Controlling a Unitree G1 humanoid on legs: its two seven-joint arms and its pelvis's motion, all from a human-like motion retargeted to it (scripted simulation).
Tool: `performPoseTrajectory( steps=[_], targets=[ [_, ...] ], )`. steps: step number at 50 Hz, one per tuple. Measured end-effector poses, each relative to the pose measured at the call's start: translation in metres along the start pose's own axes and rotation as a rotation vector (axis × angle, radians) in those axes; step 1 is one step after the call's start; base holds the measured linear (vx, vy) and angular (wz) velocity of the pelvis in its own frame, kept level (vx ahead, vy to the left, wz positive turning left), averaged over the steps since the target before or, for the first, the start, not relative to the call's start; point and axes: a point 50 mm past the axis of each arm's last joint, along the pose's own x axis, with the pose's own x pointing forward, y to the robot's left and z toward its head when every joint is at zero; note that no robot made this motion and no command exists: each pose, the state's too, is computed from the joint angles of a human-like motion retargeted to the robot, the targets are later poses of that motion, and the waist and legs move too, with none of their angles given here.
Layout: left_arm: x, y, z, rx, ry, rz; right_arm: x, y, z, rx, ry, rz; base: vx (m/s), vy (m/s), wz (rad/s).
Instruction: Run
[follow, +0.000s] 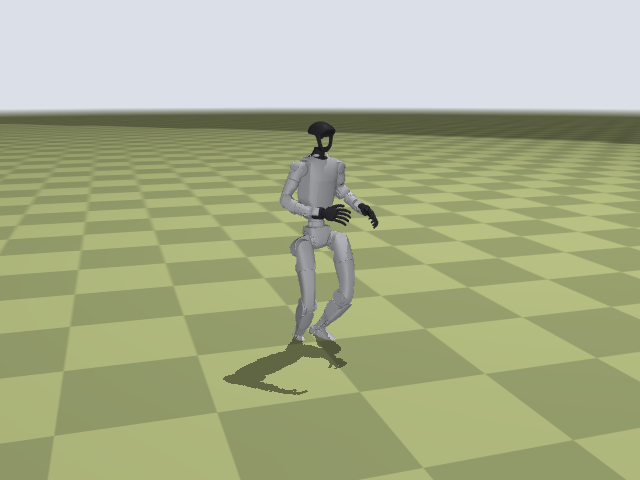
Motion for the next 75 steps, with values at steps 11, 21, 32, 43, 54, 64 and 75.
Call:
performPoseTrajectory(
  steps=[11, 21, 32, 43, 54, 64, 75],
  targets=[
    [-0.011, -0.012, -0.016, -0.038, 0.089, -0.059, 0.018, -0.012, 0.02, -0.012, -0.107, -0.03, 0.01, 0.09, -0.1],
    [0.052, 0.006, 0.044, 0.056, -0.212, 0.022, -0.038, 0.032, -0.043, 0.073, 0.219, 0.139, 0.01, 0.11, 0.32],
    [0.068, 0.015, 0.087, -0.017, -0.43, 0.11, -0.094, 0.05, -0.056, 0.194, 0.358, 0.187, 0.06, -0.06, 0.19],
    [0.031, -0.008, 0.018, -0.025, -0.116, 0.044, -0.031, 0.026, -0.02, 0.103, 0.105, 0.024, 0.02, -0.16, -0.23],
    [-0.022, -0.026, -0.031, -0.035, 0.168, -0.04, 0.008, 0.001, 0.012, 0.035, -0.072, -0.109, 0.05, 0.0, -0.1],
    [0.008, -0.019, -0.005, 0.024, 0.019, -0.008, -0.003, 0.023, 0.004, 0.048, -0.032, -0.036, 0.01, 0.13, 0.26],
    [0.072, 0.019, 0.092, 0.012, -0.441, 0.301, -0.088, 0.045, -0.034, 0.186, 0.256, -0.023, 0.08, 0.06, 0.34]
  ],
)
